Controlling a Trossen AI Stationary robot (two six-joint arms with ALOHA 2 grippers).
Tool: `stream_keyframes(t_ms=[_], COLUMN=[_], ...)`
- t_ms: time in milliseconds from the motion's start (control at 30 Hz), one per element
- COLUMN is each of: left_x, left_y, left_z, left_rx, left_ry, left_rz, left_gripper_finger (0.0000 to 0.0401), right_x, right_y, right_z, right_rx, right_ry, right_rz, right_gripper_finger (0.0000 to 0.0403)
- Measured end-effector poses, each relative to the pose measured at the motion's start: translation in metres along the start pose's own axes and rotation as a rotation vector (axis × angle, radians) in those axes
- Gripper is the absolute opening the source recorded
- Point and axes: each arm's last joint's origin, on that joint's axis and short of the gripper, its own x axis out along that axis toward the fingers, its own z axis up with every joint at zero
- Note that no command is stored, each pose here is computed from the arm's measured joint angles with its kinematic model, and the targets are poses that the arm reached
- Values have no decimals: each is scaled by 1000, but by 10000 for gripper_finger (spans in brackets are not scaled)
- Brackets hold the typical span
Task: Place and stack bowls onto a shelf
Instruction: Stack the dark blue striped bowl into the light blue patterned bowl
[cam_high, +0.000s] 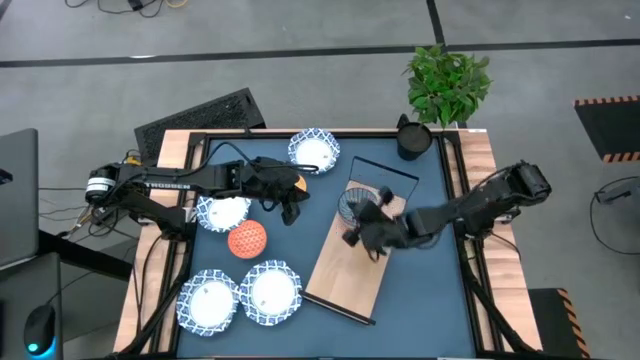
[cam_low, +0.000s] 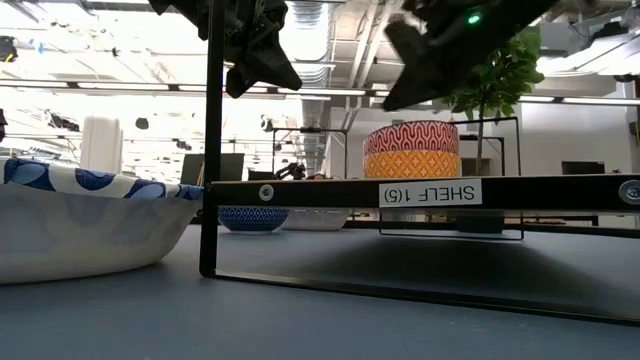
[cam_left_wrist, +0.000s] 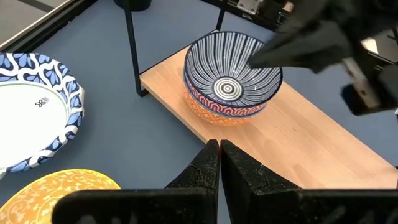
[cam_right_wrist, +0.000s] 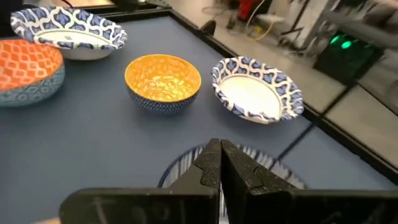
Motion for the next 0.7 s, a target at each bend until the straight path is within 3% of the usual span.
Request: stream_keyframes(t_ms=[200, 700], left_x=[0, 0], left_y=[0, 0], left_z=[0, 0], left_rx=[-1, -12], left_ry=[-1, -1], left_rz=[0, 0], left_gripper_finger=[0, 0], right_x=[-29, -26], right_y=[10, 3], right_z=[-17, -30], right_rx=[77, 104], right_ry=[-43, 1], right_rz=[-44, -84], right_gripper_finger=[24, 24])
